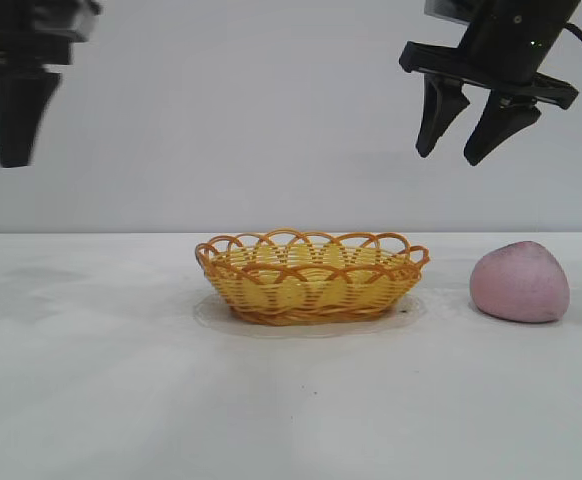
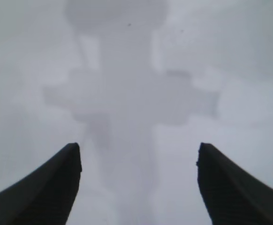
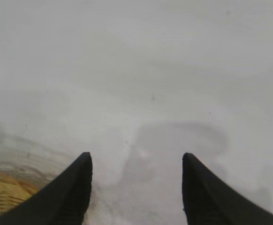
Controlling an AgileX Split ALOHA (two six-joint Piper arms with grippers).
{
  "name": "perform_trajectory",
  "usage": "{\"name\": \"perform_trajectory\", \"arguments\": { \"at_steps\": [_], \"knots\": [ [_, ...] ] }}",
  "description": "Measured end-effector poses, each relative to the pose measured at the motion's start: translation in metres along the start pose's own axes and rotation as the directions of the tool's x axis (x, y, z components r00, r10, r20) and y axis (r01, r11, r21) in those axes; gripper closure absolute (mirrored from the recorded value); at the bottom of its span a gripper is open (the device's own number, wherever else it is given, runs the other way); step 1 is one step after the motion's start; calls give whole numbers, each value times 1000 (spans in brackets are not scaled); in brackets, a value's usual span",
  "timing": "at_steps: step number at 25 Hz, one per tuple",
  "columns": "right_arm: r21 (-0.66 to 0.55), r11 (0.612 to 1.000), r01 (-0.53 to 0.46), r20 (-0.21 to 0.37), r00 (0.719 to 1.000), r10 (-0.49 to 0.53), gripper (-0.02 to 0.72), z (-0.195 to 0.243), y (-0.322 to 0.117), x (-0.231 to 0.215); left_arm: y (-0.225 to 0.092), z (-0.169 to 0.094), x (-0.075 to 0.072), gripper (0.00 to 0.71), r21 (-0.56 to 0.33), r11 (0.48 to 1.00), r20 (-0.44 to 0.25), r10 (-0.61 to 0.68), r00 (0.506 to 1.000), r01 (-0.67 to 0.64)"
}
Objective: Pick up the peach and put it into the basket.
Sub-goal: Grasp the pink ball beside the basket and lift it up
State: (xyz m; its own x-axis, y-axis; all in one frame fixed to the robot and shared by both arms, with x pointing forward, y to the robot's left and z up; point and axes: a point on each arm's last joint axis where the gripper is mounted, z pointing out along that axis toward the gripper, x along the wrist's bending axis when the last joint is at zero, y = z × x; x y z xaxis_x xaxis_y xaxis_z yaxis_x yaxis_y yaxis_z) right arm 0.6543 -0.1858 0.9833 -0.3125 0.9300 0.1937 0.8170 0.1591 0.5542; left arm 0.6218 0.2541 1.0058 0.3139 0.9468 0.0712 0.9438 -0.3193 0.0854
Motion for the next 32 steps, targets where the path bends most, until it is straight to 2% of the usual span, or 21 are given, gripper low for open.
{"name": "perform_trajectory", "arguments": {
  "at_steps": [3,6,9,11,18,26,28,32],
  "knots": [
    [2,1000,0,-1,1000,0,342,0,0,0,-10,1,29,247,37,996,5,-80,997,80],
    [8,1000,0,-3,1000,0,342,0,-1,0,-17,2,47,247,45,989,17,-138,990,137],
    [10,1000,0,-3,1000,0,342,0,-1,0,-21,1,55,247,41,984,59,-178,982,176],
    [11,1000,0,-4,1000,0,342,0,-1,0,-25,-7,55,247,23,982,75,-187,980,185],
    [13,1000,0,-4,1000,0,342,0,-1,0,-73,-44,35,247,-34,980,97,-194,976,198],
    [23,1000,2,-7,1000,-1,342,0,-2,1,-166,-65,-3,247,-141,966,112,-204,973,218],
    [25,1000,2,-8,1000,-1,342,0,-2,1,-190,-67,-13,247,-171,960,116,-205,972,223],
    [29,1000,2,-9,1000,-1,342,0,-3,1,-235,-80,-31,247,-296,929,107,-197,974,221]
  ]
}}
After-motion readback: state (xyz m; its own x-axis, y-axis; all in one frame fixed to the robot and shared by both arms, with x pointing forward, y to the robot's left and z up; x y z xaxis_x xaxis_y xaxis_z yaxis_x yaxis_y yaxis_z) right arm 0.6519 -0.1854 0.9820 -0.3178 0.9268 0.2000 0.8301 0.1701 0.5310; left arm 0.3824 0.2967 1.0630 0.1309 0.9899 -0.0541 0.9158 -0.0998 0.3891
